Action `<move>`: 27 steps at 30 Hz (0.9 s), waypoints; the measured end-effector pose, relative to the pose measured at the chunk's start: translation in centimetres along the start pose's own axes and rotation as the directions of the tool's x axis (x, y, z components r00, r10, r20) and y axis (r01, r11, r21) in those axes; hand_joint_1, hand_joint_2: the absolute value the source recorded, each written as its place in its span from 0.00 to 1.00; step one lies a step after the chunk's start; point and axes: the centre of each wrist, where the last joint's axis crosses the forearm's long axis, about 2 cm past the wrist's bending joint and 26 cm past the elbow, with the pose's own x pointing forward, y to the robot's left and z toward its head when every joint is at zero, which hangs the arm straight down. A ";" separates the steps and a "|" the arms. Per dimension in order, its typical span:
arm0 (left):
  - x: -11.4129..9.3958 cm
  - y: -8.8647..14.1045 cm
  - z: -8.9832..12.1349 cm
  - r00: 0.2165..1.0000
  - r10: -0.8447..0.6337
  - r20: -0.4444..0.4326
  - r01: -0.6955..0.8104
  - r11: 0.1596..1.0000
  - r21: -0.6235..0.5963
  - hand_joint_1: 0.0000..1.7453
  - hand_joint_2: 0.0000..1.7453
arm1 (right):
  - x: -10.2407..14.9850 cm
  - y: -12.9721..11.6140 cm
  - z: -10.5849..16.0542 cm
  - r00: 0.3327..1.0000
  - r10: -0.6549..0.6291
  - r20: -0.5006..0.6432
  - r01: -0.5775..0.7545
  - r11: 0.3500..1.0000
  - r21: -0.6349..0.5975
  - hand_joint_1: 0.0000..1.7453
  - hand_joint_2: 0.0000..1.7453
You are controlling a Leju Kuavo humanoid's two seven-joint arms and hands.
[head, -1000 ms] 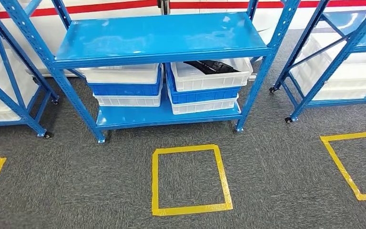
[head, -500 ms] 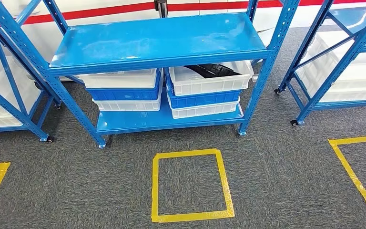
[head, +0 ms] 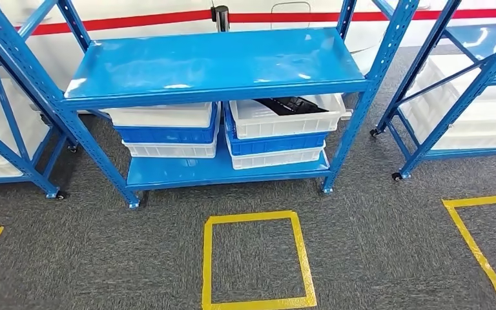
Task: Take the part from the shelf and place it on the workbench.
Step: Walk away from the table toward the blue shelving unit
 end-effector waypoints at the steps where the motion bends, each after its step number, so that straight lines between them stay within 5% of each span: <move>1: 0.0 -0.1 0.0 1.000 0.001 0.001 -0.001 1.000 -0.001 0.00 0.00 | 0.0 -0.1 -0.1 1.000 0.000 0.002 0.000 1.000 -0.002 0.00 0.00; 15: 0.1 -0.5 0.1 1.000 0.001 -0.004 -0.001 1.000 -0.003 0.00 0.00 | -0.5 -0.3 -0.1 1.000 -0.001 -0.026 0.001 1.000 -0.007 0.00 0.00; 19: 0.2 -0.5 0.1 0.998 -0.001 -0.063 0.001 1.000 0.003 0.00 1.00 | -0.3 -0.2 -0.1 1.000 -0.002 -0.027 0.002 1.000 -0.007 0.00 0.00; 20: 0.1 -0.5 0.1 0.997 -0.001 -0.077 0.000 1.000 -0.001 0.00 1.00 | -0.3 -0.2 -0.1 1.000 -0.001 -0.029 0.001 1.000 -0.007 0.00 0.00; 24: 0.3 -0.6 0.1 0.996 -0.004 -0.094 0.003 1.000 -0.012 0.00 1.00 | -0.2 0.0 0.0 0.999 0.000 -0.033 0.000 1.000 -0.003 0.00 1.00; 27: 0.3 -0.6 0.0 0.995 -0.005 -0.095 0.004 1.000 -0.013 0.00 0.25 | 0.0 0.1 0.1 1.000 -0.001 -0.029 0.001 1.000 -0.001 0.00 1.00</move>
